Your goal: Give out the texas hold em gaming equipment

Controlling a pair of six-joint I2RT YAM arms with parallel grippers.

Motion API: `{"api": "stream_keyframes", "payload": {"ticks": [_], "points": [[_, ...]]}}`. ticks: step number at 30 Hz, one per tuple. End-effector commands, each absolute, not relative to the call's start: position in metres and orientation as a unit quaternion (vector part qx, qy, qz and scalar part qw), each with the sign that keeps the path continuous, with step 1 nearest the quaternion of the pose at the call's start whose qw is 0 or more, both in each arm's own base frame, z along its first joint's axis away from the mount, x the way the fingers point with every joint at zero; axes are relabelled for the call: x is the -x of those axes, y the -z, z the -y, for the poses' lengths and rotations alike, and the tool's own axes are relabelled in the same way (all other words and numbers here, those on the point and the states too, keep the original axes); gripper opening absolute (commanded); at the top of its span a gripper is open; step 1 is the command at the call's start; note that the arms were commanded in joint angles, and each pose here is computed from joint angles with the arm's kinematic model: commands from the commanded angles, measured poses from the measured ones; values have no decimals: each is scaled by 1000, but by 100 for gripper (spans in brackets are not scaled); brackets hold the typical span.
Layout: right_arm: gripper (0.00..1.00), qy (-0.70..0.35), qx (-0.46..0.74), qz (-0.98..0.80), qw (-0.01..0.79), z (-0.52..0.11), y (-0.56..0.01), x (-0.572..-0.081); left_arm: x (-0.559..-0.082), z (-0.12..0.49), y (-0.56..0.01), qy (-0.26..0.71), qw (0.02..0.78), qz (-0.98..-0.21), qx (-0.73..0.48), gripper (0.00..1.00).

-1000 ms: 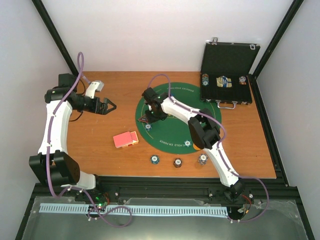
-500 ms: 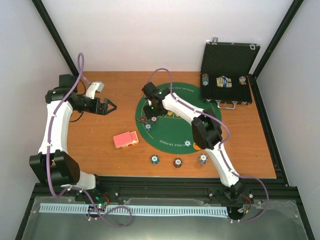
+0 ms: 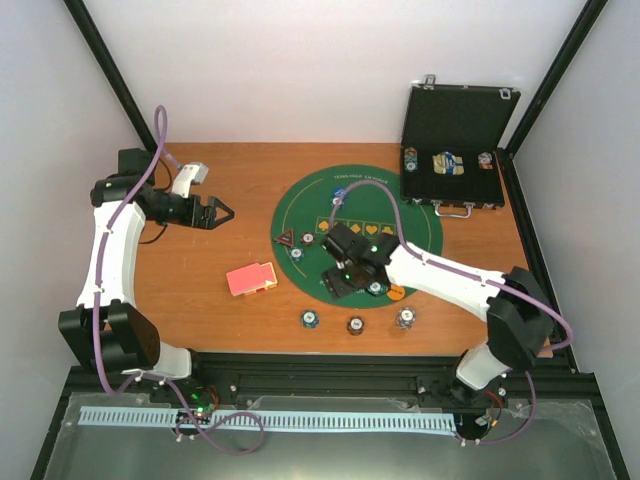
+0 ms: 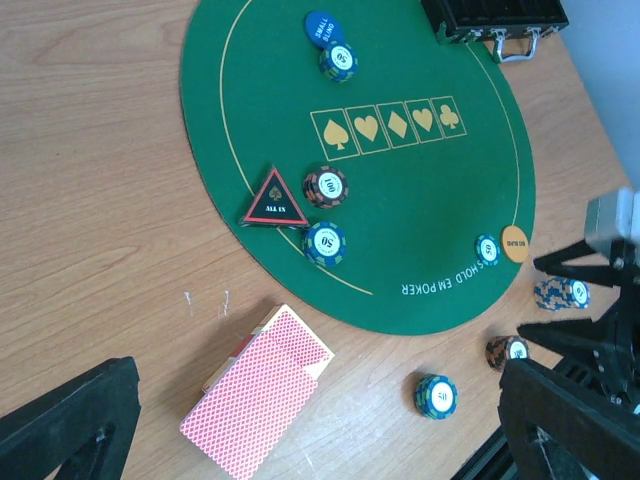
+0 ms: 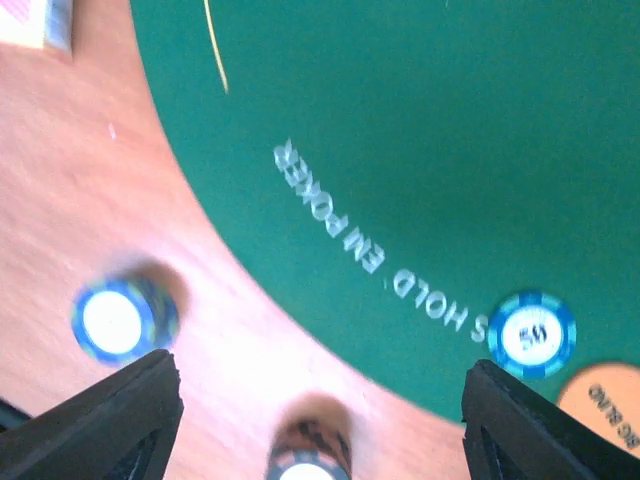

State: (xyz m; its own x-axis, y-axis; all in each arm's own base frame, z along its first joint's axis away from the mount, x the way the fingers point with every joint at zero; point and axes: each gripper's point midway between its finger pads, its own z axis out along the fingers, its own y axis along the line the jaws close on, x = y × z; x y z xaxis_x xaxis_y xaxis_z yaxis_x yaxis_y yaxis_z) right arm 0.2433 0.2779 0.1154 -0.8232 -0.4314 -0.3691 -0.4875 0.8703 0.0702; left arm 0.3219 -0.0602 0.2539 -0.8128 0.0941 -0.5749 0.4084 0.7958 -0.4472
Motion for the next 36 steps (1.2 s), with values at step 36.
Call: {"api": "stream_keyframes", "payload": {"ticks": [36], "points": [[65,-68,206,-972,95,-241,-24,-158,-322,61,-273,291,298,-898,-140,100]]}}
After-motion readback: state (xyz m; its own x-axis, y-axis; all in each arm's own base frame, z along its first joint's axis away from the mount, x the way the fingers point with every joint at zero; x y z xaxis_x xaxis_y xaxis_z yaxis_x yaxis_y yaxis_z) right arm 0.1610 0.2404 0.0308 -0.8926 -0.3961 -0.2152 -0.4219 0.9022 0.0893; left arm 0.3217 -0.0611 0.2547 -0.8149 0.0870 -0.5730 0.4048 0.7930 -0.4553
